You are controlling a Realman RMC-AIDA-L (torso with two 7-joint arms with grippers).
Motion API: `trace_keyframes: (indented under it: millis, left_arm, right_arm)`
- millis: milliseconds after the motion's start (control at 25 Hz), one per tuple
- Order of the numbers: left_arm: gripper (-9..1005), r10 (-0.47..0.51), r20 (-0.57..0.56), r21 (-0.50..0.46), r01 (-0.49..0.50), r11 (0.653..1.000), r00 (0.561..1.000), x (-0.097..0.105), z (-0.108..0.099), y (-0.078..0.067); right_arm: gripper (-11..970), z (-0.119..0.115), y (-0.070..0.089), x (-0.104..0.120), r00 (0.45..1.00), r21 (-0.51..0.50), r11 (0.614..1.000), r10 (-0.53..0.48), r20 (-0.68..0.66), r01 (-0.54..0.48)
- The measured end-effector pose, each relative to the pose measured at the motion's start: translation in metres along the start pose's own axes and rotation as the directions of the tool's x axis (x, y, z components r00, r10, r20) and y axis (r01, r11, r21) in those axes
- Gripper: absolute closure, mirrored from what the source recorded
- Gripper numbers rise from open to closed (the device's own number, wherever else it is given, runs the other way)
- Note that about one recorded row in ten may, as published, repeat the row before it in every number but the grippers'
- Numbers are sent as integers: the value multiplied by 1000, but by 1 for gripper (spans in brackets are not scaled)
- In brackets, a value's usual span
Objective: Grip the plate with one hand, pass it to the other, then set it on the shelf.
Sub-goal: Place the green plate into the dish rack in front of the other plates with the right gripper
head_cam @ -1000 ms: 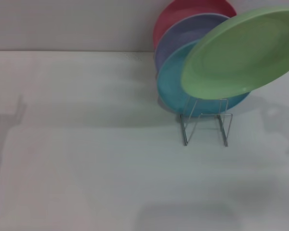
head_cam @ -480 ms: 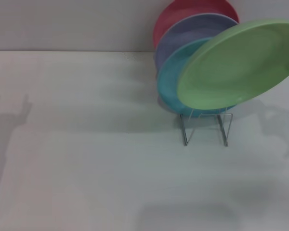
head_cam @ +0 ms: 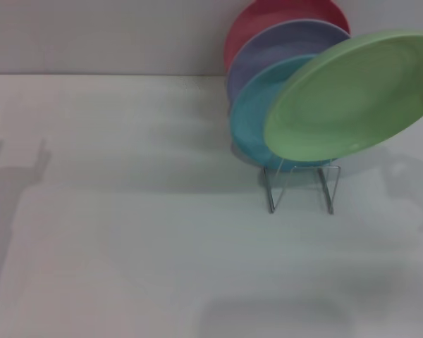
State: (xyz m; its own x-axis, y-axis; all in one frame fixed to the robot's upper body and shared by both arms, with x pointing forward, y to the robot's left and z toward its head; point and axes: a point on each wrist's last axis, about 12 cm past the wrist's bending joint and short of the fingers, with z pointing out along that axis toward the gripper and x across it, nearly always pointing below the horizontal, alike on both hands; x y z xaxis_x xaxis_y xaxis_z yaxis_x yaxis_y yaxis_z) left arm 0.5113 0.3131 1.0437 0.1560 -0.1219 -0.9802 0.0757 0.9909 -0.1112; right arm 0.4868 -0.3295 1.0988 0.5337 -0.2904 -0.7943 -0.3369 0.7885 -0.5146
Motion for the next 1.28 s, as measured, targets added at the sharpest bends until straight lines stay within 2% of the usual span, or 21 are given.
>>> trace_keyframes:
  millis: [440, 1280]
  left_arm:
    - [188, 0, -4, 10, 0, 1000, 1000, 1, 0, -2]
    - [188, -1, 2, 23, 1, 1000, 1000, 0, 5, -5]
  right_arm:
    - [856, -2, -1, 5, 1000, -4, 1000, -3, -27, 3]
    - [833, -4, 6, 13, 997, -16, 999, 29, -71, -30]
